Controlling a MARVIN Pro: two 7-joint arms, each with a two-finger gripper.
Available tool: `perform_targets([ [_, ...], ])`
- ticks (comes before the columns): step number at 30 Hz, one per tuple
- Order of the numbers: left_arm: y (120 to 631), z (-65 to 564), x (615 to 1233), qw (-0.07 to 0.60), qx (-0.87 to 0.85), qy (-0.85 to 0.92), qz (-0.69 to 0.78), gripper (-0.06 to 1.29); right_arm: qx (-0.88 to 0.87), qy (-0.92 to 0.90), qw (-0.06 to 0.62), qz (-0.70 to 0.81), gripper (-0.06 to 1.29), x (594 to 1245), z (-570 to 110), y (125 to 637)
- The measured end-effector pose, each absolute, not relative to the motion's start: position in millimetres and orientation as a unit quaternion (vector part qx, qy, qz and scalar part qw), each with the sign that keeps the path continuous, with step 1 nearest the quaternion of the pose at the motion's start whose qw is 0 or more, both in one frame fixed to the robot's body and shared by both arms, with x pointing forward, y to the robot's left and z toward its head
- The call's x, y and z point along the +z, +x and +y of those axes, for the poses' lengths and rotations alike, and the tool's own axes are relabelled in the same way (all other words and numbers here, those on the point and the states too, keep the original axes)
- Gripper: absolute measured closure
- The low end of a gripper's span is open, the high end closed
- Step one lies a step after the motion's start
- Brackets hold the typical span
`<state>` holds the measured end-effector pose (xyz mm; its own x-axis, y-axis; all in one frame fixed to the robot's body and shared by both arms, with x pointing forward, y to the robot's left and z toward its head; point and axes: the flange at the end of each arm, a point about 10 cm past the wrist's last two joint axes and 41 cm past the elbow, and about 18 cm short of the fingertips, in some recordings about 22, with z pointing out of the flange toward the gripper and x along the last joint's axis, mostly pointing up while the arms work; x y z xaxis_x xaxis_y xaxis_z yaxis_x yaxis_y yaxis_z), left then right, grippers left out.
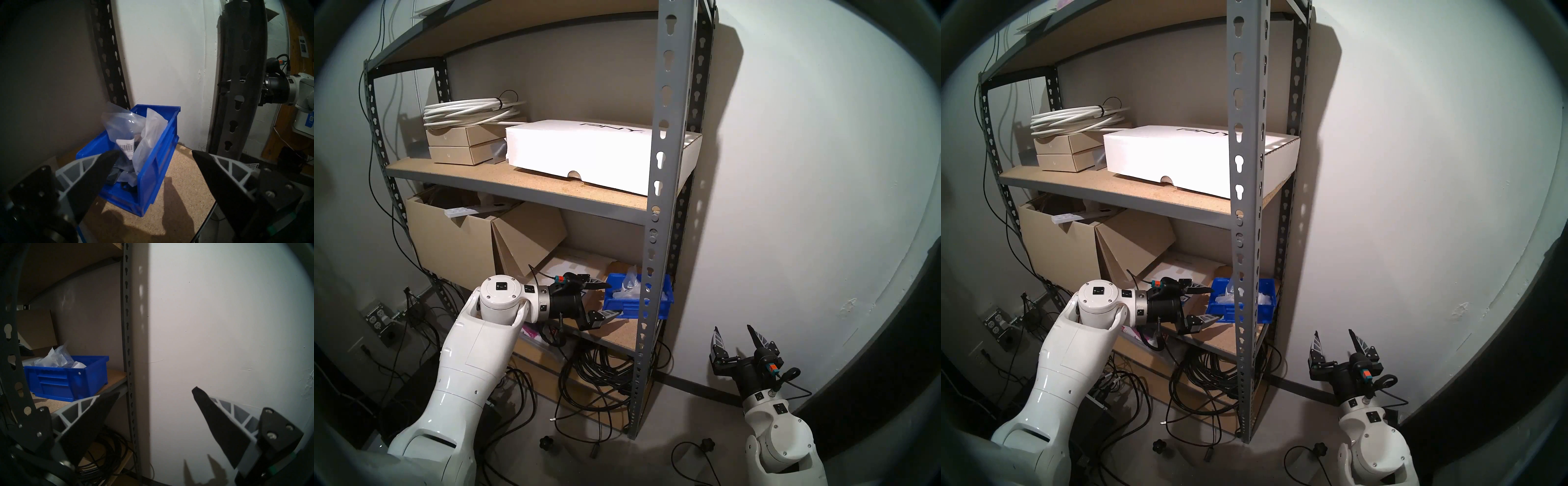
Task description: Organize the rack shelf by putting things into a case
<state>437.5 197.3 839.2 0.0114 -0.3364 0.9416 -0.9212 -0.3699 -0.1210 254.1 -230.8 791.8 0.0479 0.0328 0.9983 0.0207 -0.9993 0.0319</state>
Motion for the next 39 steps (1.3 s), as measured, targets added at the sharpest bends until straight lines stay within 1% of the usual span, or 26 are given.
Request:
perform_targets([
  [17,447.7,186.5,829.6,0.278,0.501,0.654,-0.495,0.07,0.69,0.724,0.004,0.018,-0.02,791.7,-230.8,254.0],
  [19,448.5,184.7,829.9,0.275,0.501,0.654,-0.496,0.08,0.69,0.724,0.004,0.018,-0.02,791.7,-230.8,254.0],
  [21,449.0,183.5,830.2,0.273,0.501,0.653,-0.497,0.19,0.69,0.724,0.004,0.018,-0.02,791.7,-230.8,254.0],
  [22,449.2,183.0,830.4,0.273,0.501,0.653,-0.498,0.29,0.69,0.724,0.004,0.018,-0.02,791.7,-230.8,254.0],
  [23,449.6,182.2,830.6,0.272,0.501,0.653,-0.499,0.44,0.69,0.724,0.004,0.018,-0.02,791.7,-230.8,254.0],
  [25,449.7,181.9,830.6,0.272,0.501,0.653,-0.499,0.46,0.69,0.724,0.004,0.018,-0.02,791.7,-230.8,254.0],
  [28,449.8,179.6,829.8,0.272,0.5,0.652,-0.501,0.43,0.69,0.724,0.004,0.018,-0.02,791.7,-230.8,254.0],
  [39,450.2,175.9,823.7,0.271,0.494,0.656,-0.503,0.43,0.69,0.724,0.004,0.018,-0.02,791.7,-230.8,254.0],
])
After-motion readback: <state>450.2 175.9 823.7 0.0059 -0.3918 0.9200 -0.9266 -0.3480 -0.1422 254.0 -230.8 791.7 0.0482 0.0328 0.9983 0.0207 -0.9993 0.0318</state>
